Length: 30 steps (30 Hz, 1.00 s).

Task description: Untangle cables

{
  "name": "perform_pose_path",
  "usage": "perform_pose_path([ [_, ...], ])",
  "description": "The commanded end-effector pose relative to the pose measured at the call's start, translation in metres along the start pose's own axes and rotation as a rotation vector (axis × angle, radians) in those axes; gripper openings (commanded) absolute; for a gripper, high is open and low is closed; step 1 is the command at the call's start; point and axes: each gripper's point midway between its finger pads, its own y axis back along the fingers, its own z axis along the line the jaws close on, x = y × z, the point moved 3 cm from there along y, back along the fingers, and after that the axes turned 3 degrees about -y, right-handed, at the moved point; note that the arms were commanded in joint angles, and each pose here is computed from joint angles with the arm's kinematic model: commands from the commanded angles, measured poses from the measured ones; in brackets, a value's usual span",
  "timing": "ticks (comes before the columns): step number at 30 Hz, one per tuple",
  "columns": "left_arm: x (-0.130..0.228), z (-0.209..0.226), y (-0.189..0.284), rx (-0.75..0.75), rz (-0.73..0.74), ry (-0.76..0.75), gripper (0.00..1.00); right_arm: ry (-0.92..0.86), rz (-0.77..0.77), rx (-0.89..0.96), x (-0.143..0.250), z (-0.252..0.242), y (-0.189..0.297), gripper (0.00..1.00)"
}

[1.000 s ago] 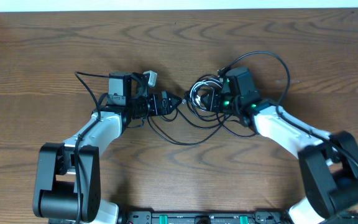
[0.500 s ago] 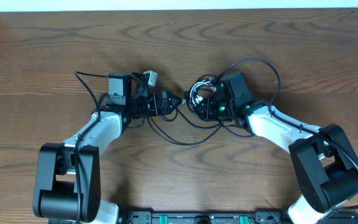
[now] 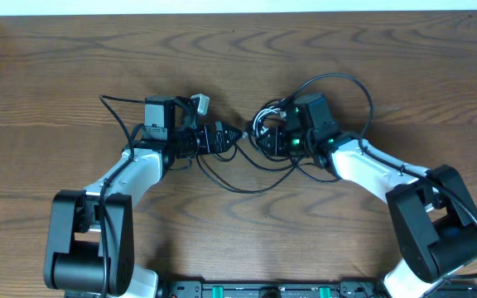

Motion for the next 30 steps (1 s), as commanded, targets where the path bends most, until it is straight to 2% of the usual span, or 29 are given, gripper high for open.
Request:
perform_pose_path([
  [1,-0.003,-0.002,0.001,0.003,-0.006,-0.020,0.99,0.024,-0.096,0.061,-0.025,-0.005,0.010,0.17],
  [3,-0.003,-0.002,0.001,0.003,-0.006,-0.020,0.99,0.022,-0.097,0.079,-0.024,-0.009,0.004,0.11],
  [7,-0.003,-0.002,0.001,0.003,-0.006,-0.020,0.99,0.038,-0.074,0.074,-0.015,-0.006,-0.007,0.07],
  [17,-0.003,-0.002,0.001,0.003,-0.006,-0.020,0.99,0.073,-0.037,0.152,0.003,-0.015,-0.025,0.07],
  [25,-0.003,-0.002,0.001,0.003,-0.006,-0.020,0.99,0.093,-0.058,0.201,0.000,-0.022,-0.024,0.09],
  [30,-0.003,-0.002,0.001,0.003,-0.006,-0.020,0.99,0.090,-0.015,0.174,0.008,-0.021,-0.028,0.03],
])
